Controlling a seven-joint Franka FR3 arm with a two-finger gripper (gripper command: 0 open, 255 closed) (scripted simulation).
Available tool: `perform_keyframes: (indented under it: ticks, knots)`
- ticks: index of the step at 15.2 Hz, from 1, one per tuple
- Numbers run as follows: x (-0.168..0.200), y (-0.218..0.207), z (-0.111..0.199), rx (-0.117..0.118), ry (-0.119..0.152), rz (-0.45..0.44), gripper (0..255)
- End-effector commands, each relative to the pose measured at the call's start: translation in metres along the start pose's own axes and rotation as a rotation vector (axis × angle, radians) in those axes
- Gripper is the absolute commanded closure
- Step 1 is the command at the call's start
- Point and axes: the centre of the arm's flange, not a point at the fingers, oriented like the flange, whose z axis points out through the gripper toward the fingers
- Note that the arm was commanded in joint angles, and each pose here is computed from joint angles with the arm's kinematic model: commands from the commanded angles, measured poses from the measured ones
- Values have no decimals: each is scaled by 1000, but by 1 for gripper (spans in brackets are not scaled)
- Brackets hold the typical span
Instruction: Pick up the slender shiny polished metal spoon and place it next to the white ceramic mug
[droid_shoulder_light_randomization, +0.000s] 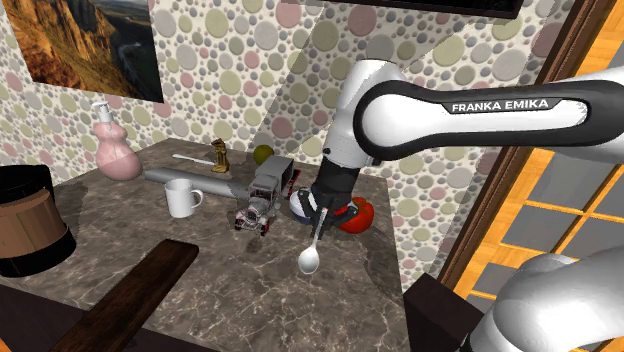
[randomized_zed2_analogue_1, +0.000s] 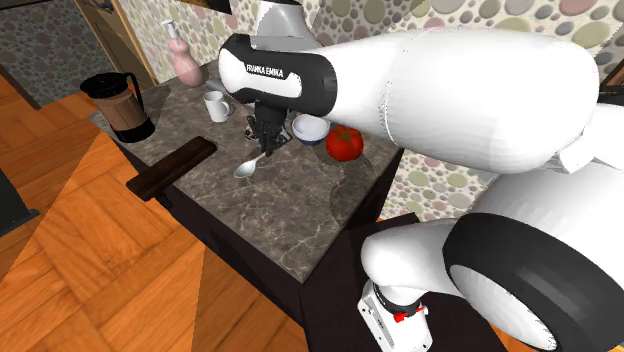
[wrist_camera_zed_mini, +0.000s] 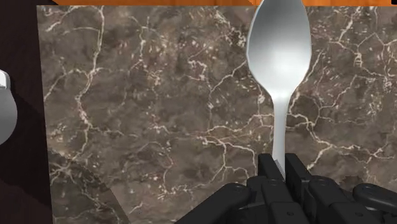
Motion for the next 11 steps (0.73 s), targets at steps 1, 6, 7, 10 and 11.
perform_keyframes:
  ticks: [1, 6, 7, 10, 11]
  knots:
    - [6, -25, 5, 1, -2, 0, 255]
    - [23, -88, 12, 1, -2, 0, 255]
    - [26, -101, 14, 1, -2, 0, 255]
    - [36, -139, 18, 1, -2, 0, 255]
    - [40, -152, 19, 1, -2, 0, 255]
